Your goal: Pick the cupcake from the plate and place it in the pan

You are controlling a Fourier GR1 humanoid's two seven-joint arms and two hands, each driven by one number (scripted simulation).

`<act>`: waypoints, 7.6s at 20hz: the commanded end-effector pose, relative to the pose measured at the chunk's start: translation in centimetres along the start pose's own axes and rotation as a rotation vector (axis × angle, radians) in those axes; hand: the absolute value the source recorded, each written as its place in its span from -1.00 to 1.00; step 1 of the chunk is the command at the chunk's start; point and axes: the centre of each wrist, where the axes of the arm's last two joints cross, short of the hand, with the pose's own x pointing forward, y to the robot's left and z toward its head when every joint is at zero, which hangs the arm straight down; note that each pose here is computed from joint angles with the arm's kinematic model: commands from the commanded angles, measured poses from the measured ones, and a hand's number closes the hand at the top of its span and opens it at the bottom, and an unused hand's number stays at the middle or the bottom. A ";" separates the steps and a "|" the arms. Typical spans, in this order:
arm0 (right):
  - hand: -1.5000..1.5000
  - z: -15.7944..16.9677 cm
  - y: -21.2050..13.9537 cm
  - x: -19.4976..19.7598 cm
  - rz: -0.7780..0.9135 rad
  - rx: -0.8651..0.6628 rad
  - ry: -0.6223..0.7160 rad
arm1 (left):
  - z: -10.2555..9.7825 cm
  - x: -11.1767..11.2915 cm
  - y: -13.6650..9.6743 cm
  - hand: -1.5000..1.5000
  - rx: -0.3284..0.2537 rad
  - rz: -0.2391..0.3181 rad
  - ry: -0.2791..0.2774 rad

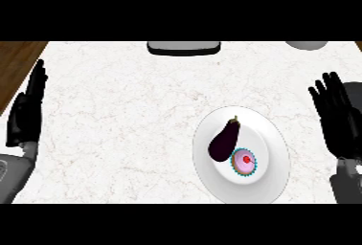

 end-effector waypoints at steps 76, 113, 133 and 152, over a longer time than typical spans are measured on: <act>-1.00 1.4 14.9 5.1 1.674 1.445 -0.529 | 3.7 2.7 -1.4 0.00 -0.217 0.478 0.204; 1.00 0.0 14.6 -2.9 1.476 1.567 -0.594 | 3.8 1.0 -2.1 0.00 -0.205 0.460 0.191; 1.00 9.1 8.4 12.8 1.580 -0.013 -0.266 | 4.2 1.0 -1.7 0.00 -0.187 0.475 0.206; 1.00 2.1 -5.2 15.8 1.385 -0.338 -0.140 | 3.2 2.1 -2.2 0.00 -0.202 0.459 0.175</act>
